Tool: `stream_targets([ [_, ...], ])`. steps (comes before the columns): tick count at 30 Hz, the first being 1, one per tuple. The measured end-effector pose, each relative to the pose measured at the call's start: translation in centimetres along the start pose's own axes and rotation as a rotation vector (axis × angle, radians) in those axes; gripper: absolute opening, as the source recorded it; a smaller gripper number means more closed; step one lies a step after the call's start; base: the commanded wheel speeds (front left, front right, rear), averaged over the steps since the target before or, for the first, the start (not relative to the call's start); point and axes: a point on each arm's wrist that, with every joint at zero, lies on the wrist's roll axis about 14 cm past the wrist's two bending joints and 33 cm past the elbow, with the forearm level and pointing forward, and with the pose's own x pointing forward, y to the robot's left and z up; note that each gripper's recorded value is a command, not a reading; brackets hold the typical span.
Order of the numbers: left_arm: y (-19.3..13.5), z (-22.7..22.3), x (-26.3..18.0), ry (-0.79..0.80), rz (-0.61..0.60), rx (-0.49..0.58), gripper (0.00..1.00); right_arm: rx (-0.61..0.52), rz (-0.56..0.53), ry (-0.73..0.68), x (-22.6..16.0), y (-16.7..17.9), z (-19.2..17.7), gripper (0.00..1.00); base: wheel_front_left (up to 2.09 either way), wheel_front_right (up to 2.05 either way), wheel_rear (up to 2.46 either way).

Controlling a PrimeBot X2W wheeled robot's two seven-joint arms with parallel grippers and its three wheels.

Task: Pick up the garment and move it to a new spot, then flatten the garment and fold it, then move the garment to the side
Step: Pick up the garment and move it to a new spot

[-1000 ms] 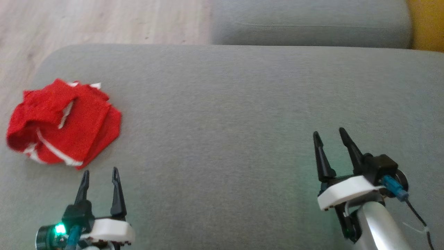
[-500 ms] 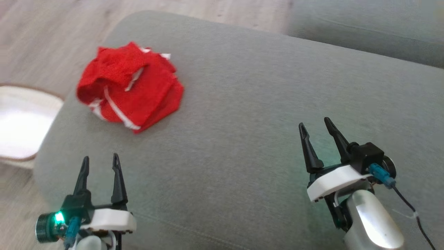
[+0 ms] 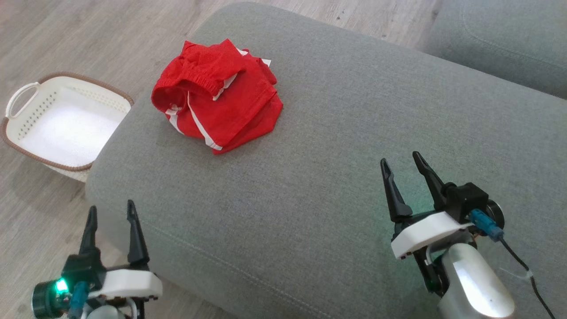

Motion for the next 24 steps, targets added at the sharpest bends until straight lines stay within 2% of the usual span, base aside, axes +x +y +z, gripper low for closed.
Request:
stream_targets([
  [12,0.0,-0.6,1.7,0.035,0.020,-0.014,1.00,-0.005,-0.015,0.036,0.3,-1.4,-2.0,1.00,0.00,0.00,0.00],
  [19,-3.8,2.4,7.9,-0.031,-0.077,-0.013,1.00,-0.026,-0.039,0.000,2.3,-4.7,-1.7,1.00,0.00,0.00,0.00],
  [24,-6.8,3.6,12.9,-0.046,-0.174,0.035,1.00,-0.026,-0.077,0.027,1.6,-7.1,-3.5,1.00,0.00,0.00,0.00],
])
